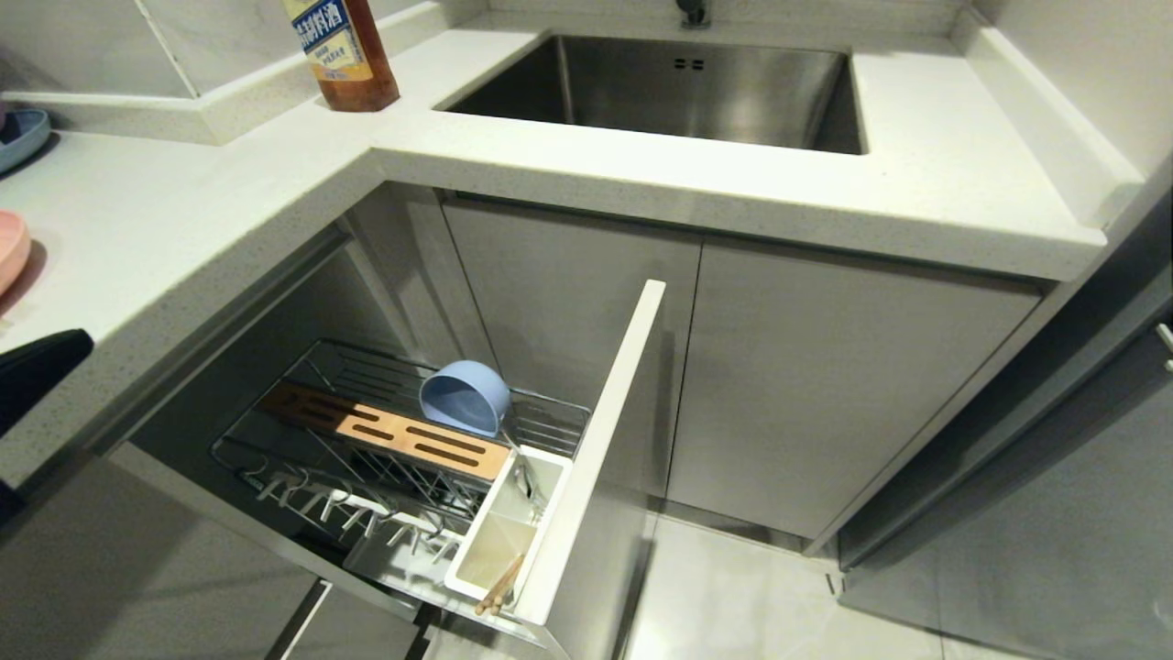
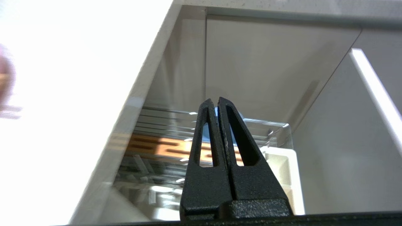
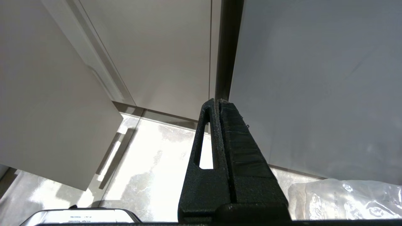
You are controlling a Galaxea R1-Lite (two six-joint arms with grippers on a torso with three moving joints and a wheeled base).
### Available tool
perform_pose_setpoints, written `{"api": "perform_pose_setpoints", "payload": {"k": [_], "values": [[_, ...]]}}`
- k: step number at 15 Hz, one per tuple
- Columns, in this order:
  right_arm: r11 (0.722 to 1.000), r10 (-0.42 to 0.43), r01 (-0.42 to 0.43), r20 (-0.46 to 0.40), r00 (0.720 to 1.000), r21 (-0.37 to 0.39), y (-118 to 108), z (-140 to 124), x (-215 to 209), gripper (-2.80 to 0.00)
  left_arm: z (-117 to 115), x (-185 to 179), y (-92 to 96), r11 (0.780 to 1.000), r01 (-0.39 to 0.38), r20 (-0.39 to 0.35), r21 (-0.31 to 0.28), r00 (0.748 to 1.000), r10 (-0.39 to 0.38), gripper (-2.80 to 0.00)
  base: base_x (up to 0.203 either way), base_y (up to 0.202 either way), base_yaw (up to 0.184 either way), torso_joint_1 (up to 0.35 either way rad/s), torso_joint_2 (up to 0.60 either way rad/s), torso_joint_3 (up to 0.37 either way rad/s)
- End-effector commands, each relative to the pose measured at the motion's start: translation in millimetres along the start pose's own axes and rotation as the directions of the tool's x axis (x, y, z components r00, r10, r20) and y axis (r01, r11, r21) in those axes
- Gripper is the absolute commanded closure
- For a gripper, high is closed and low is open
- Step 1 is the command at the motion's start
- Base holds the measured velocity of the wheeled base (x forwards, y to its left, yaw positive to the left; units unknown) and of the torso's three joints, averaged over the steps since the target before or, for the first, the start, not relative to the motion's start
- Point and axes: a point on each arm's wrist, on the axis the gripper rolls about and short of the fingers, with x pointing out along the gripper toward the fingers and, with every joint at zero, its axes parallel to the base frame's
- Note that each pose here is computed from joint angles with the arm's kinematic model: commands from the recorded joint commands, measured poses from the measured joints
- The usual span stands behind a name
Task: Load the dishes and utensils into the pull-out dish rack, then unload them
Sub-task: Pick up the chopsticks and place it in the cupboard
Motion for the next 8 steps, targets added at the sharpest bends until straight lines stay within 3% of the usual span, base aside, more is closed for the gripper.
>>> {"api": "perform_pose_setpoints", "payload": {"k": [1, 4, 8], "values": [[1.000, 0.000, 0.000, -0.002, 1.000, 0.001, 0, 0, 0, 0.00, -7, -22, 3.0, 1.000, -0.022, 0.047, 0.019, 0.999, 0.021, 0.00, 0.000, 0.000, 0.000, 0.000, 0.00, 0.000], [1.000, -0.001, 0.001, -0.002, 1.000, -0.001, 0, 0, 0, 0.00, -35, -50, 2.4, 0.999, 0.001, 0.069, 0.048, 0.998, -0.005, 0.00, 0.000, 0.000, 0.000, 0.000, 0.00, 0.000], [1.000, 0.000, 0.000, -0.002, 1.000, -0.001, 0, 0, 0, 0.00, -102, -79, -2.7, 0.998, -0.012, 0.017, 0.060, 1.000, 0.011, 0.00, 0.000, 0.000, 0.000, 0.000, 0.00, 0.000]]}}
